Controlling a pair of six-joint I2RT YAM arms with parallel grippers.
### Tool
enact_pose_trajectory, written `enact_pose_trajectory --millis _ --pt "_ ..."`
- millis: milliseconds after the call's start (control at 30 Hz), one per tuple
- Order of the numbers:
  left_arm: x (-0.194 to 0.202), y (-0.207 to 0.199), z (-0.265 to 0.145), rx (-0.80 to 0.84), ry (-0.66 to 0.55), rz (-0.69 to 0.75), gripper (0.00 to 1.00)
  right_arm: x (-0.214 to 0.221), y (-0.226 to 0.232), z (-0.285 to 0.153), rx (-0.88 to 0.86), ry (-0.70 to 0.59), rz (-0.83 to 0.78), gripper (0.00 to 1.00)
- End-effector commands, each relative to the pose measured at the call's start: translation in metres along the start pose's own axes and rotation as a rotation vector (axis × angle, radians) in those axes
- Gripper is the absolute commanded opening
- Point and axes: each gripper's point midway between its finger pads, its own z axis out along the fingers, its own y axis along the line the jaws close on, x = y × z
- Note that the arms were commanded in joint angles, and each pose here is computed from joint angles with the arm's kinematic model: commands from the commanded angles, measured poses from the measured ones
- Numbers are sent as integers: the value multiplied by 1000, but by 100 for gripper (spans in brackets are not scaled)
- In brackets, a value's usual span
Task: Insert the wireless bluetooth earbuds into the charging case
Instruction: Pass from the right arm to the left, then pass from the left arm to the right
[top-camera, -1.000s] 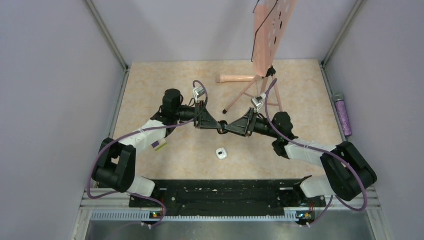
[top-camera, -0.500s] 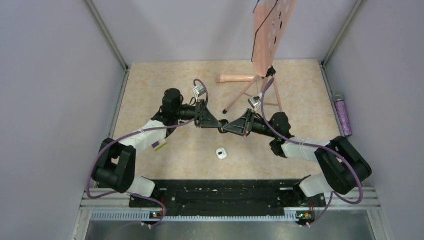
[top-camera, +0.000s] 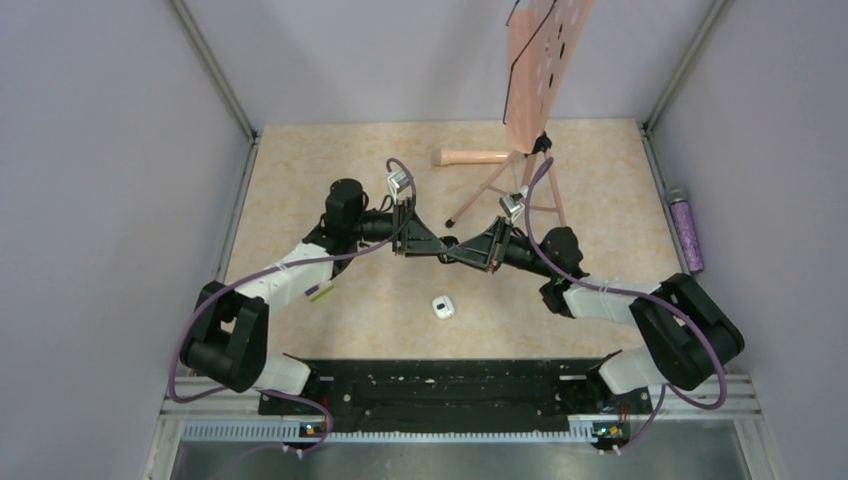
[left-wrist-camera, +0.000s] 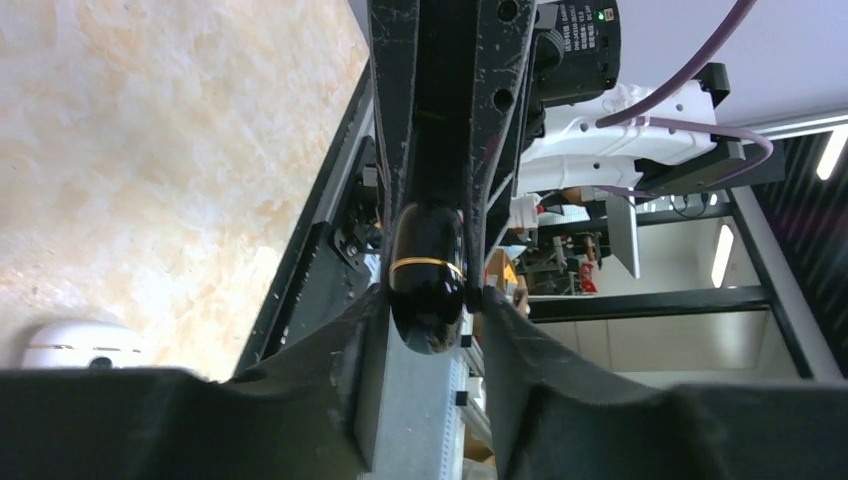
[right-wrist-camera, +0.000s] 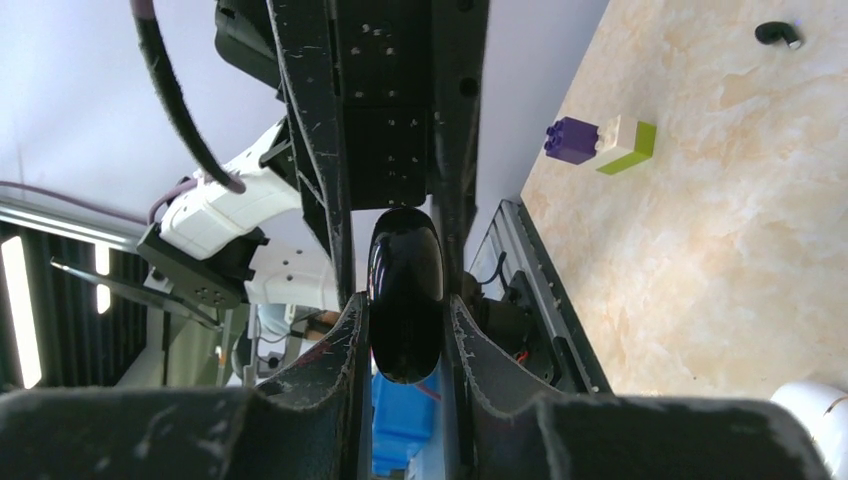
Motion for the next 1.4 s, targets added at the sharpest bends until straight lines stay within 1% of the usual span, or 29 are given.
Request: enact_pose_trajectory --millis 0,33,167,200,400,500,633,833,967,1133,1167,1233,1367 --pt "-4 -15 -2 27 -47 78 33 -4 27 2 -84 -22 -62 0" --pt "-5 -15 -2 28 -51 77 26 -4 28 2 -87 -21 -63 0" --pt "-6 -16 -1 32 -54 75 4 -3 28 2 -92 -14 -59 0" --pt "-6 -17 -1 36 -51 75 0 -2 28 2 -89 -14 -59 0" --pt "-1 -28 -4 79 -27 112 0 -1 24 -5 -108 -27 -25 0" --pt "0 -27 -5 63 -19 107 0 -2 21 -8 -116 -41 8 0" --pt "-2 -16 -4 -11 -12 97 0 -3 9 -7 -46 -49 -6 0" --pt "-4 -19 -5 -17 -16 102 0 -10 -15 -9 136 -72 -60 0" --pt "-5 -16 -4 -25 -14 94 0 -11 -20 -11 168 -88 -63 0" --pt "-6 -14 -4 -35 -16 87 8 -12 -23 -12 187 -100 -58 0" --pt "-6 -14 -4 -38 -15 86 11 -13 -23 -12 188 -101 -58 0" --pt "-6 -13 -4 -48 -14 85 20 -13 -24 -13 190 -105 -57 0" --pt "-6 -11 -4 -61 -13 87 30 -14 -26 -13 195 -107 -54 0"
